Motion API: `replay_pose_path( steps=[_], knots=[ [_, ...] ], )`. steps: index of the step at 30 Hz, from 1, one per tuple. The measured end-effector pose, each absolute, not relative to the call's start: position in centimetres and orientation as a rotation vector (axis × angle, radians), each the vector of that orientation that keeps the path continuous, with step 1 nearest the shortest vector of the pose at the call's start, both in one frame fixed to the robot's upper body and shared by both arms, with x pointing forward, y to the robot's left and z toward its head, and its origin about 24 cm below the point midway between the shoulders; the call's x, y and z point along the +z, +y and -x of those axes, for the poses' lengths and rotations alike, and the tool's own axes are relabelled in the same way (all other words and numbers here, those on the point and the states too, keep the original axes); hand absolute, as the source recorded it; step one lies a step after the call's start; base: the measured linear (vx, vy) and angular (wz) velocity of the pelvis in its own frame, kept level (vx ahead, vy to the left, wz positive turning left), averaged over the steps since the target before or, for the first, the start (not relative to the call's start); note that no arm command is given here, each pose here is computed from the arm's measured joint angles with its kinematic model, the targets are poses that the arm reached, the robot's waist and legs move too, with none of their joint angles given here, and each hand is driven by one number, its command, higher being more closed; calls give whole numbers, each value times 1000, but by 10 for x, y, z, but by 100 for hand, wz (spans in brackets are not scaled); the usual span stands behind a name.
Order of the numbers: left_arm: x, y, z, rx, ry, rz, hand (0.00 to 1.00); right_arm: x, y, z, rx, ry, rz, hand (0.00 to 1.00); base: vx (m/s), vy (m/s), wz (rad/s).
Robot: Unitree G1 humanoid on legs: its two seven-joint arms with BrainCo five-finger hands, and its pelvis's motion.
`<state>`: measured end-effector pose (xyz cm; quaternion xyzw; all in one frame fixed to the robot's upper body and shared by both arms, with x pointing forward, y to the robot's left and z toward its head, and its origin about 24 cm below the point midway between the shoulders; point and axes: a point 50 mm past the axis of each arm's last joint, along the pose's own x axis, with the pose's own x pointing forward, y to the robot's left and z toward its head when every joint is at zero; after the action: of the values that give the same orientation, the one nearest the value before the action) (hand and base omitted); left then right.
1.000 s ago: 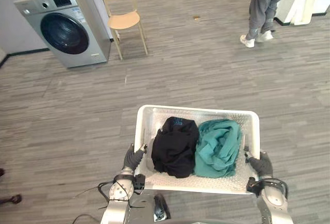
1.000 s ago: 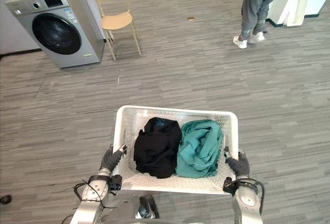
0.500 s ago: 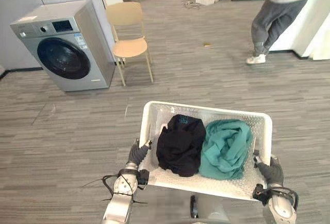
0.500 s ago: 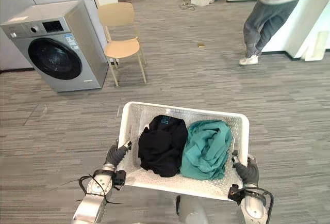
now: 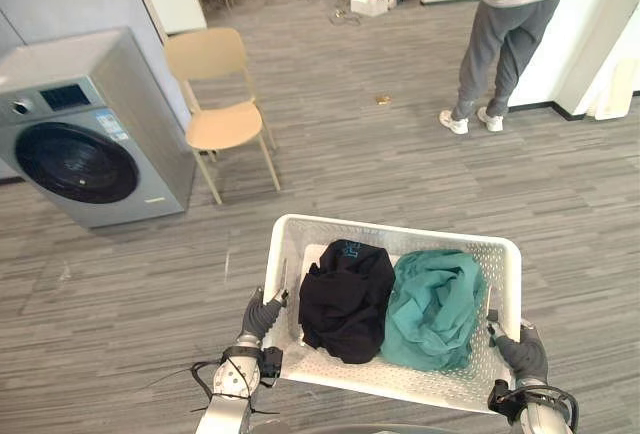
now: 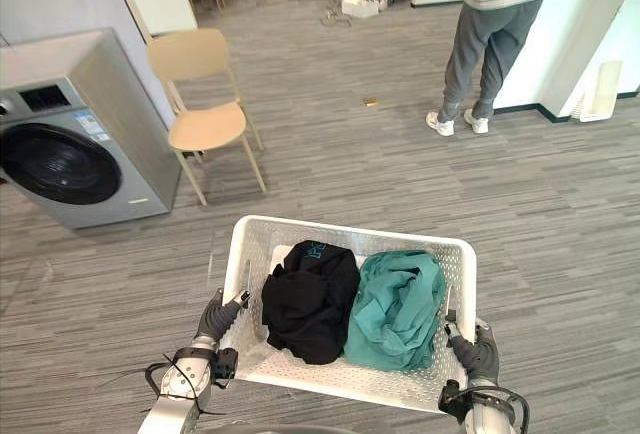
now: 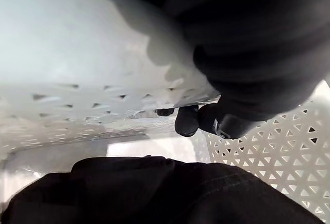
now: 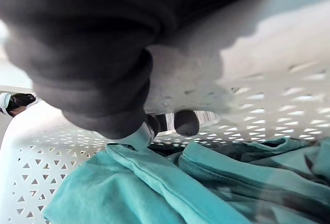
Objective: Pick up the laundry basket with both hands and put the clothes into the washing machine.
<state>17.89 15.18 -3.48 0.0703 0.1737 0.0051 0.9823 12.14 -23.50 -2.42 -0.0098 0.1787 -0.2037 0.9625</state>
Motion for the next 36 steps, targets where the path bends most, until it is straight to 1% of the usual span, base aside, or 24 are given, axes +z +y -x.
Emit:
replay_pose_path(
  steps=[3,4,9,11,16,20,23,29,31,32,33,35,36],
  knots=[
    [-37,158,-178,35,356,-145,100,-27,-230,-127,-392,360,11,100,247,-63,-17],
    [-52,152,-173,9,421,-145,100,-50,-238,-125,-406,452,4,100,65,-26,-4],
    [-52,151,-173,7,424,-145,100,-51,-238,-124,-409,456,4,100,0,0,0],
    [-58,150,-171,-4,448,-147,100,-57,-240,-119,-422,485,-2,100,0,0,0],
    [-68,139,-177,-103,486,-180,100,-73,-248,-95,-496,562,-61,100,-1,-6,1],
    [-79,141,-182,-158,536,-210,100,-89,-244,-82,-525,632,-126,100,-36,-36,4],
    [-75,143,-191,-160,517,-207,100,-89,-243,-88,-521,616,-145,100,-62,-30,4],
    [-68,143,-201,-145,485,-185,100,-87,-246,-116,-496,573,-144,100,-39,3,13],
    [-60,141,-208,-150,444,-181,100,-82,-251,-125,-510,539,-146,100,13,126,125],
    [-52,131,-215,-151,403,-148,100,-73,-263,-131,-531,494,-119,100,55,198,173],
    [-49,129,-218,-120,392,-121,100,-64,-266,-143,-510,454,-89,100,74,227,171],
    [-45,136,-222,-84,372,-119,100,-60,-260,-154,-472,427,-85,100,120,223,104],
    [-41,150,-225,-42,354,-132,100,-58,-248,-166,-439,406,-108,100,176,175,55]
  ],
)
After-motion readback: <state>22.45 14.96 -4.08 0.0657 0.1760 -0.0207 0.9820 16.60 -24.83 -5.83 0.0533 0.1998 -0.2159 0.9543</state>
